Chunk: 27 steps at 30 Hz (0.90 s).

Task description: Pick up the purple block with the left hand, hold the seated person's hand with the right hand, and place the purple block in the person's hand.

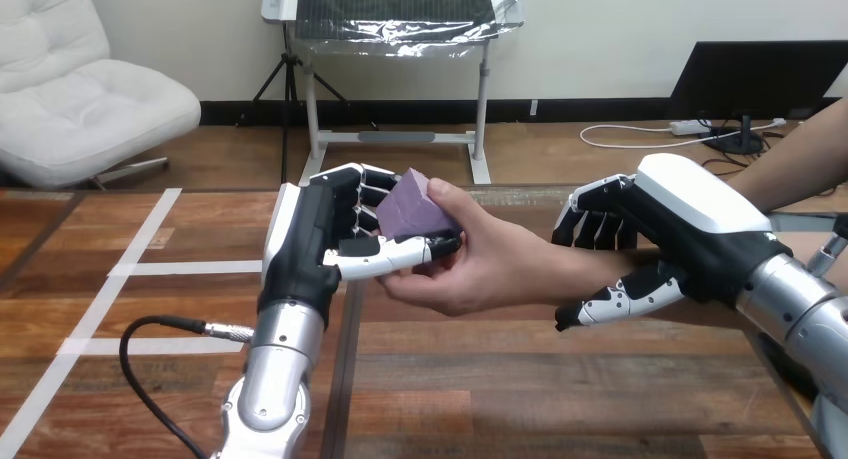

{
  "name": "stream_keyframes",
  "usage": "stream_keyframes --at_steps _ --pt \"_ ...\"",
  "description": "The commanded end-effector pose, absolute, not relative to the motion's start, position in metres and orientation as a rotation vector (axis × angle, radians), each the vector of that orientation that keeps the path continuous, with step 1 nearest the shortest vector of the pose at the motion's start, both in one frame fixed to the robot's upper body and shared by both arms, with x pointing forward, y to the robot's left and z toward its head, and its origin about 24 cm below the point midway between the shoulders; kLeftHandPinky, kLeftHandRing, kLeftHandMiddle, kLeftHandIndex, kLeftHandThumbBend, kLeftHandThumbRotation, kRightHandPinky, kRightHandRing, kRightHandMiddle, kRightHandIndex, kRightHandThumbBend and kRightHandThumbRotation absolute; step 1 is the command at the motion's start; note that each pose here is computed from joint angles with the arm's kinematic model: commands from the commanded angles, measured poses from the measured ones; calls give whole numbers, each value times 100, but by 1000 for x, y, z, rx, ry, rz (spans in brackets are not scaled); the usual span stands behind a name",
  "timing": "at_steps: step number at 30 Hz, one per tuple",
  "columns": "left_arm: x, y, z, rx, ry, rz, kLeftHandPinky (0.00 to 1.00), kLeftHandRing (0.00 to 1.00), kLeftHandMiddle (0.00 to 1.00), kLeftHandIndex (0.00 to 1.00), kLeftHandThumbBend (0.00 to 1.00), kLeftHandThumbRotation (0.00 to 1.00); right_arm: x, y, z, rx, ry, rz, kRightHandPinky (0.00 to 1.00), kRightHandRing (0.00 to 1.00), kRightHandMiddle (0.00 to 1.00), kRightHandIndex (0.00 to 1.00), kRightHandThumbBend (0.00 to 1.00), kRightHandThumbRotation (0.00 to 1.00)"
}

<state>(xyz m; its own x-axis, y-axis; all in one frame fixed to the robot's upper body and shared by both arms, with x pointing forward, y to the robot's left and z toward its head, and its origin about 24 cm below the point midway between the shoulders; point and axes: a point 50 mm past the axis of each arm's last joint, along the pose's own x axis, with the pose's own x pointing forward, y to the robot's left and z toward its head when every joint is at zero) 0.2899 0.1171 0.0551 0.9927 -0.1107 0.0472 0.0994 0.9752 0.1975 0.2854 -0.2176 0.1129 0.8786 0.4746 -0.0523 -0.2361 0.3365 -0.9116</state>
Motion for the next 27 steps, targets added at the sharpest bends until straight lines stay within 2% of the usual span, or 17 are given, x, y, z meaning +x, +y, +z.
stream_keyframes --at_steps 1,13,27 --pt "299 87 71 226 -115 -216 25 32 38 44 68 0 282 -219 93 -1097 -152 489 38 43 48 52 84 22" --pt "294 73 65 222 -90 -294 24 31 38 44 68 0 281 -218 92 -1098 -146 488 39 44 48 52 84 21" --pt "291 70 57 213 -70 -331 25 32 38 43 69 0 281 -220 91 -1092 -156 482 39 44 49 52 84 20"
